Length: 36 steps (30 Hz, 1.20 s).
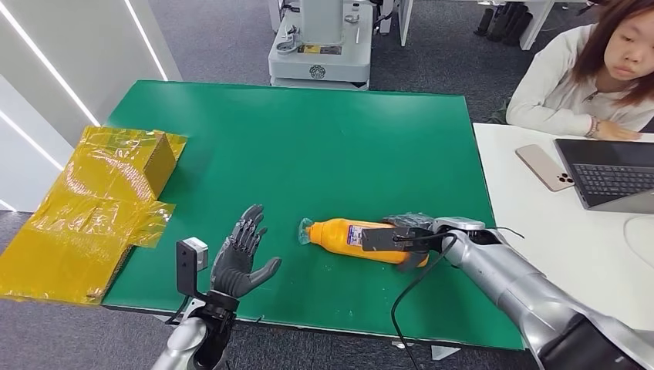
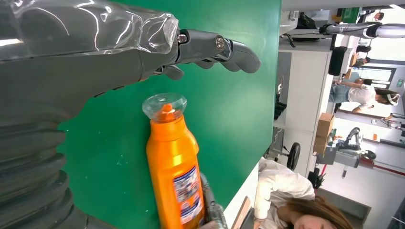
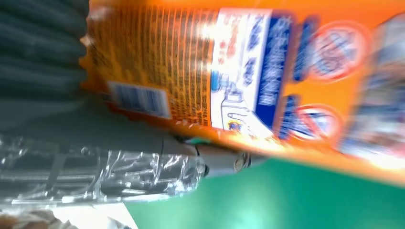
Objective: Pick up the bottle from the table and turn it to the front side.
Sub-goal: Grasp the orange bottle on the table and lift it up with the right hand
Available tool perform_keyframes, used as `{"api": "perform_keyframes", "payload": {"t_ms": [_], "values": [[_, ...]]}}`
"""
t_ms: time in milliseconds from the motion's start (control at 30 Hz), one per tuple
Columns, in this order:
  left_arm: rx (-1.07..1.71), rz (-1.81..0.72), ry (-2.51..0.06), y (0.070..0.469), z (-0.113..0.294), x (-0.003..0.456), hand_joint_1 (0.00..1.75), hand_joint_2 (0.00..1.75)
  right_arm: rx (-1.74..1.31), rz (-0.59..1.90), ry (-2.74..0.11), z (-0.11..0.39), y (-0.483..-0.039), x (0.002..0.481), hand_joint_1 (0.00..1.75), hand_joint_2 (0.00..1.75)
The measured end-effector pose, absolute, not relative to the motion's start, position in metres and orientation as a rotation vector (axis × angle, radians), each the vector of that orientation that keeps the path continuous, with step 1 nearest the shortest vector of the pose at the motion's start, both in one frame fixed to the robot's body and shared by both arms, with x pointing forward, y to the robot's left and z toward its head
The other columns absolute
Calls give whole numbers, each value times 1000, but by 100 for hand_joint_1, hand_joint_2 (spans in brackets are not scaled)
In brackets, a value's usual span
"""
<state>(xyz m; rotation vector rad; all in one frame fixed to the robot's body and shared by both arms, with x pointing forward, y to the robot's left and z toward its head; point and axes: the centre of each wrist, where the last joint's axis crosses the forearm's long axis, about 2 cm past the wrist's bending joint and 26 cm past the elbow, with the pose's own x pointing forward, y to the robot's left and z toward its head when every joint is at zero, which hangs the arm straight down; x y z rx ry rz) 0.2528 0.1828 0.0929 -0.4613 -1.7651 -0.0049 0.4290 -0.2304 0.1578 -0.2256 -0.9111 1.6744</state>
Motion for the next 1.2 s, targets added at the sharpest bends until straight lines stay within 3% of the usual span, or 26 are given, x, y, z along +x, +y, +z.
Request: {"api": "perform_keyframes", "payload": {"t_ms": [67,200,500,833,1067,1200], "values": [[-457,-1,-1763,184,92,252,0,175,-256,1690,-899,156,-230,428,0,175],[-450,11,-1760,185,91,251,0,175,-328,1715,-892,155,-228,426,175,175],[-431,21,-1750,189,86,244,0,175,-461,1736,-961,147,-222,419,175,175],[-442,22,-1770,191,85,244,0,175,-386,1684,-1054,140,-223,414,175,175],[-350,10,-1828,193,85,245,0,175,49,1277,-1266,110,-232,391,175,175],[-275,-19,-1853,195,82,242,0,175,126,1042,-1361,88,-235,368,175,175]]}}
